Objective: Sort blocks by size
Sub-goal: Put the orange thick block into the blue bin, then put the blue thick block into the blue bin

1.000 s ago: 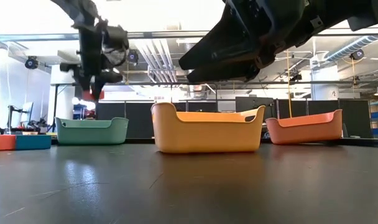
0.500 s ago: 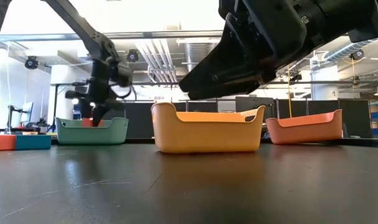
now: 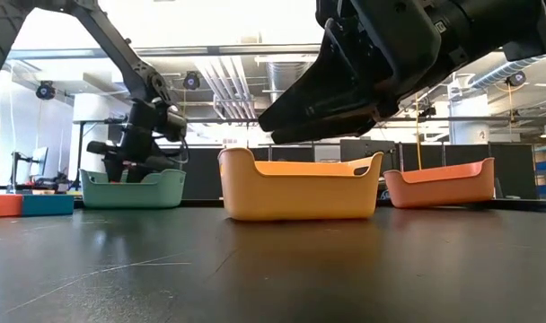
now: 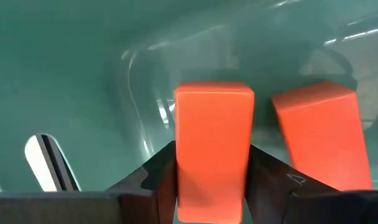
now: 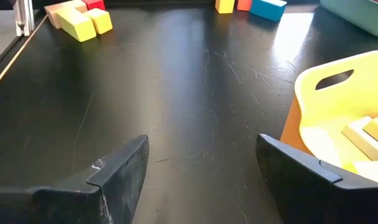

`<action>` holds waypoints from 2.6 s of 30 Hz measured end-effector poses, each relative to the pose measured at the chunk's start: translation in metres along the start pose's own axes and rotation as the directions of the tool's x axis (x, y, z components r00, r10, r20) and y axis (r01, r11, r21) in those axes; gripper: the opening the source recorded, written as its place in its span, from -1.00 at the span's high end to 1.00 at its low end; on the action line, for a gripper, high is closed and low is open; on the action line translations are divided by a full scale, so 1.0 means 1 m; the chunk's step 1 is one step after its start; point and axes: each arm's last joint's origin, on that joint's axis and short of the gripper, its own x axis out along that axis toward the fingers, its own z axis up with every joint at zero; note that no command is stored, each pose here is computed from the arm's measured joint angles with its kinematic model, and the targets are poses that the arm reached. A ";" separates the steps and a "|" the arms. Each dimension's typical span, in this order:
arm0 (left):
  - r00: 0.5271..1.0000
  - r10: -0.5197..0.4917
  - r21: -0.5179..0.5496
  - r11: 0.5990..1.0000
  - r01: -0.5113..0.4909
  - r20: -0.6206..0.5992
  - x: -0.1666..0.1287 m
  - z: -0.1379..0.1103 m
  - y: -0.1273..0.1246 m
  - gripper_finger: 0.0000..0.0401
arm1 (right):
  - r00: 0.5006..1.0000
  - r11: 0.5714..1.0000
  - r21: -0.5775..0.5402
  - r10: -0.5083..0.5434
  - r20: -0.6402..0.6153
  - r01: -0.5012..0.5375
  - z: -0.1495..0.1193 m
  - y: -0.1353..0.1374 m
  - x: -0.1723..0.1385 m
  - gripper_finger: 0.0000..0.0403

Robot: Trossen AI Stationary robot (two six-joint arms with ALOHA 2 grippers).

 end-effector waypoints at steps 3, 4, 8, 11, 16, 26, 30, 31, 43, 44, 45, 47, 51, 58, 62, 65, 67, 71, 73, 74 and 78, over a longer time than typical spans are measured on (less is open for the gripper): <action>1.000 -0.014 0.029 0.999 0.014 -0.021 0.004 -0.001 -0.003 0.26 | 1.000 1.000 0.000 0.000 0.000 0.000 0.000 0.000 0.000 -0.45; 0.999 -0.024 0.037 0.999 0.025 -0.023 0.005 -0.001 -0.004 0.23 | 1.000 1.000 0.000 0.000 0.000 0.000 0.000 0.000 0.000 -0.46; 0.999 -0.035 0.072 0.997 0.034 0.000 0.002 -0.002 -0.009 0.17 | 1.000 1.000 0.000 0.000 0.001 0.000 0.000 0.000 0.000 -0.50; 0.999 -0.039 0.104 0.994 0.038 0.012 0.001 -0.003 -0.014 0.16 | 1.000 1.000 0.000 0.000 0.000 0.000 0.000 0.000 0.000 -0.51; 0.999 -0.042 0.150 0.988 0.039 0.017 -0.001 -0.005 -0.019 0.15 | 1.000 1.000 -0.001 0.000 0.000 0.000 0.000 0.000 0.000 -0.48; 0.997 -0.060 0.192 0.980 0.048 0.054 -0.025 -0.014 -0.012 0.15 | 1.000 1.000 -0.002 0.000 0.001 0.000 0.000 0.000 0.000 -0.50; 0.988 -0.093 0.173 0.982 0.071 0.121 -0.052 -0.024 0.001 0.15 | 1.000 1.000 -0.003 0.000 0.000 0.000 0.000 0.000 0.000 -0.54; 0.985 -0.102 0.166 0.983 0.078 0.138 -0.059 -0.027 0.004 0.15 | 1.000 1.000 -0.003 -0.001 0.000 0.001 0.000 0.000 0.000 -0.54; 0.948 -0.221 0.444 0.890 0.101 0.227 -0.114 -0.149 0.019 0.14 | 1.000 1.000 0.022 -0.001 0.000 0.001 0.000 0.000 0.000 -0.46; 0.943 -0.246 0.461 0.879 0.120 0.226 -0.112 -0.160 0.019 0.13 | 1.000 1.000 0.031 -0.001 0.000 0.001 0.000 0.000 0.000 -0.46; 0.938 -0.268 0.475 0.869 0.137 0.219 -0.109 -0.169 0.018 0.12 | 1.000 0.999 0.034 -0.001 0.001 0.001 0.000 0.000 0.000 -0.46; 0.934 -0.296 0.492 0.855 0.165 0.201 -0.101 -0.187 0.018 0.08 | 1.000 0.999 0.036 -0.001 0.005 0.001 0.001 0.000 0.000 -0.47; 0.945 -0.283 0.519 0.840 0.162 0.163 -0.074 -0.215 0.016 -0.06 | 1.000 0.999 0.038 0.000 0.008 0.000 0.001 0.000 0.000 -0.52; 0.954 -0.273 0.549 0.819 0.165 0.121 -0.045 -0.221 0.000 -0.26 | 1.000 0.999 0.033 -0.001 0.015 0.001 0.002 0.000 0.000 -0.59; 0.979 -0.195 0.520 0.843 0.139 0.055 -0.033 -0.215 -0.008 -0.31 | 1.000 0.999 0.034 -0.005 0.015 0.005 0.002 -0.002 0.001 -0.60; 0.992 -0.125 0.502 0.859 0.101 0.015 -0.023 -0.207 -0.013 -0.34 | 1.000 0.999 0.035 -0.006 0.014 0.005 0.002 -0.002 0.001 -0.58; 0.995 -0.095 0.501 0.862 0.079 0.006 -0.020 -0.201 -0.018 -0.37 | 1.000 0.999 0.035 -0.005 0.014 0.005 0.002 -0.002 0.001 -0.56; 0.999 -0.040 0.516 0.856 0.037 -0.007 -0.016 -0.191 -0.028 -0.39 | 1.000 0.999 0.035 -0.005 0.014 0.004 0.002 -0.002 0.001 -0.52; 0.999 -0.014 0.524 0.851 0.034 -0.041 -0.011 -0.190 -0.033 -0.39 | 1.000 0.999 0.035 -0.005 0.013 0.004 0.002 -0.002 0.001 -0.51; 0.998 -0.005 0.527 0.849 0.037 -0.061 -0.008 -0.190 -0.035 -0.39 | 1.000 0.999 0.033 -0.006 0.009 0.005 0.002 -0.002 0.001 -0.50; 0.991 0.074 0.546 0.838 -0.003 -0.107 0.007 -0.190 -0.041 -0.33 | 1.000 0.999 0.036 -0.008 -0.010 0.009 -0.001 -0.002 0.001 -0.51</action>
